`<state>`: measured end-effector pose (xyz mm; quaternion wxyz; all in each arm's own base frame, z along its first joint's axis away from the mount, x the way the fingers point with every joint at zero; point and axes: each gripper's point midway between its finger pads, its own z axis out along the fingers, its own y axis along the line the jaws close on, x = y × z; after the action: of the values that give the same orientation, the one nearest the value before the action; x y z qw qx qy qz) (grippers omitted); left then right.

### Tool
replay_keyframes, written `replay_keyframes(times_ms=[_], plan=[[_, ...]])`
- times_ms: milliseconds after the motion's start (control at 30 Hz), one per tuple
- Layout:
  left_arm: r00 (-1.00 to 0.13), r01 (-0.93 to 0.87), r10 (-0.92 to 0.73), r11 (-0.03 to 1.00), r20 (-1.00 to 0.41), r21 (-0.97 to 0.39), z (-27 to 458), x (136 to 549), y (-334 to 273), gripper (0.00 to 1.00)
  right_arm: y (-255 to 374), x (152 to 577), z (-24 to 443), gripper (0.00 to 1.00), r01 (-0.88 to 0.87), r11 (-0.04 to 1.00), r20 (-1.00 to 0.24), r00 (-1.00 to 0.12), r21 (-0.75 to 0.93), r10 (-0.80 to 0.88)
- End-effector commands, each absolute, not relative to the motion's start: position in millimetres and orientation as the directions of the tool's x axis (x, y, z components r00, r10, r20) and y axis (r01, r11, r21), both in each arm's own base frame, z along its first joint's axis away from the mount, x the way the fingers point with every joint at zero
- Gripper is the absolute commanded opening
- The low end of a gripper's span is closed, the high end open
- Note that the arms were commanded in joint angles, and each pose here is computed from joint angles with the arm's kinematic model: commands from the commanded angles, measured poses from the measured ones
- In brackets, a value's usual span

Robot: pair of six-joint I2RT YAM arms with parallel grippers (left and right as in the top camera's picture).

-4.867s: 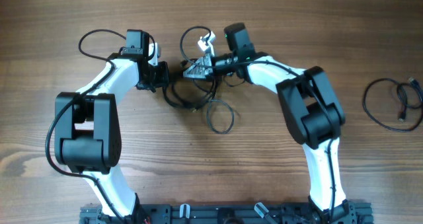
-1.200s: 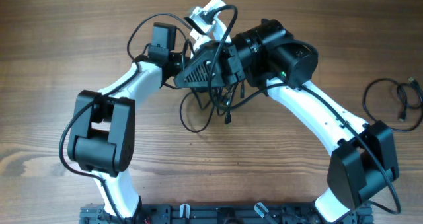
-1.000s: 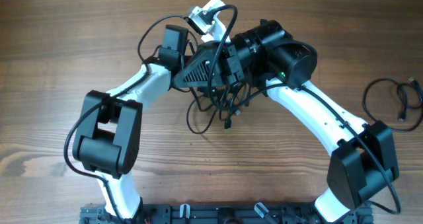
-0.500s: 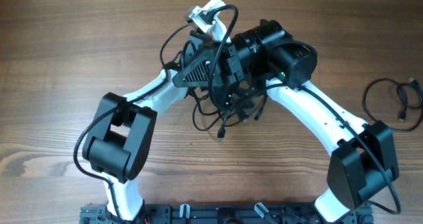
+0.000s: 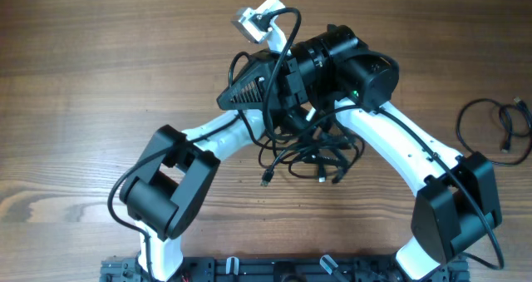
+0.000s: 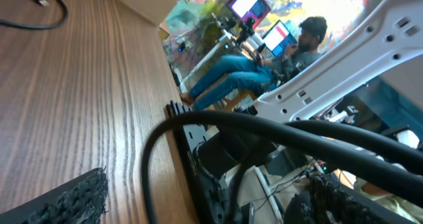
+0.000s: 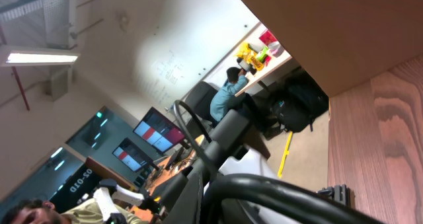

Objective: Untangle cables

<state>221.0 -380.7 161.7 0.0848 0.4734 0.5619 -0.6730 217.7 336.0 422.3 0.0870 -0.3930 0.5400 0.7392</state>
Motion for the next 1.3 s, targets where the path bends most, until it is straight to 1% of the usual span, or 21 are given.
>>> replay_keyframes(times_ms=[0,133,267,333,367,400,433,467,500,533,567,600,633,667,733,767,800,900,1000,1167,1267], plan=[[-0.507,0.656,0.437,-0.364,-0.743,-0.661,160,206,-390,1.00,332,210,432,0.06,-0.593,-0.432,-0.724,-0.639,0.679,-0.260],[-0.511,0.622,0.467,-0.380,-0.722,-0.685,161,191,-397,1.00,333,212,431,0.06,-0.583,-0.425,-0.711,-0.650,0.692,-0.267],[-0.495,0.591,0.482,-0.423,-0.723,-0.687,165,174,-402,1.00,336,215,426,0.06,-0.577,-0.409,-0.700,-0.654,0.706,-0.285],[-0.484,0.582,0.493,-0.436,-0.723,-0.686,165,165,-406,0.98,337,216,425,0.06,-0.574,-0.405,-0.696,-0.658,0.711,-0.289],[-0.479,0.584,0.497,-0.435,-0.724,-0.685,164,163,-408,0.90,337,216,425,0.05,-0.574,-0.405,-0.695,-0.658,0.712,-0.289],[-0.477,0.592,0.499,-0.426,-0.724,-0.684,162,163,-409,0.79,337,216,425,0.05,-0.573,-0.404,-0.694,-0.659,0.713,-0.290],[-0.475,0.606,0.502,-0.409,-0.723,-0.682,159,164,-411,0.66,337,216,425,0.05,-0.571,-0.404,-0.692,-0.660,0.715,-0.291],[-0.475,0.626,0.504,-0.383,-0.722,-0.679,155,168,-413,0.38,337,216,425,0.05,-0.572,-0.404,-0.693,-0.660,0.714,-0.291],[-0.488,0.646,0.511,-0.333,-0.707,-0.687,149,174,-415,0.27,337,216,425,0.05,-0.573,-0.404,-0.694,-0.659,0.713,-0.291],[-0.506,0.662,0.518,-0.278,-0.689,-0.696,143,182,-416,0.25,337,216,425,0.05,-0.575,-0.404,-0.697,-0.655,0.711,-0.292],[-0.525,0.679,0.523,-0.218,-0.672,-0.701,137,190,-417,0.18,337,216,424,0.05,-0.580,-0.406,-0.701,-0.651,0.707,-0.291],[-0.551,0.694,0.527,-0.141,-0.647,-0.706,128,200,-418,0.13,336,216,424,0.05,-0.586,-0.407,-0.707,-0.645,0.701,-0.289],[-0.587,0.708,0.528,-0.034,-0.614,-0.706,116,213,-418,0.09,336,216,424,0.04,-0.589,-0.409,-0.711,-0.642,0.697,-0.287],[-0.648,0.712,0.520,0.154,-0.557,-0.685,95,236,-412,0.05,336,216,424,0.04,-0.589,-0.409,-0.711,-0.642,0.697,-0.287],[-0.723,0.680,0.488,0.380,-0.489,-0.627,69,264,-396,0.04,336,215,423,0.04,-0.591,-0.408,-0.713,-0.639,0.696,-0.289],[-0.763,0.646,0.460,0.503,-0.455,-0.574,55,279,-382,0.04,336,215,423,0.05,-0.595,-0.408,-0.716,-0.634,0.692,-0.291],[-0.790,0.612,0.434,0.594,-0.433,-0.522,44,293,-367,0.04,336,215,421,0.04,-0.609,-0.410,-0.730,-0.618,0.679,-0.292],[-0.835,0.532,0.374,0.733,-0.403,-0.423,29,322,-330,0.04,338,217,413,0.04,-0.620,-0.400,-0.736,-0.598,0.675,-0.316],[-0.863,0.465,0.315,0.801,-0.396,-0.376,24,346,-299,0.04,343,226,402,0.05,-0.615,-0.387,-0.726,-0.603,0.687,-0.330],[-0.907,0.294,0.171,0.911,-0.384,-0.289,16,391,-223,0.04,357,258,362,0.04,-0.526,-0.293,-0.602,-0.712,0.798,-0.362],[-0.936,0.193,0.090,0.940,-0.341,-0.283,11,401,-181,0.04,354,276,342,0.04,-0.506,-0.227,-0.555,-0.762,0.832,-0.335]])
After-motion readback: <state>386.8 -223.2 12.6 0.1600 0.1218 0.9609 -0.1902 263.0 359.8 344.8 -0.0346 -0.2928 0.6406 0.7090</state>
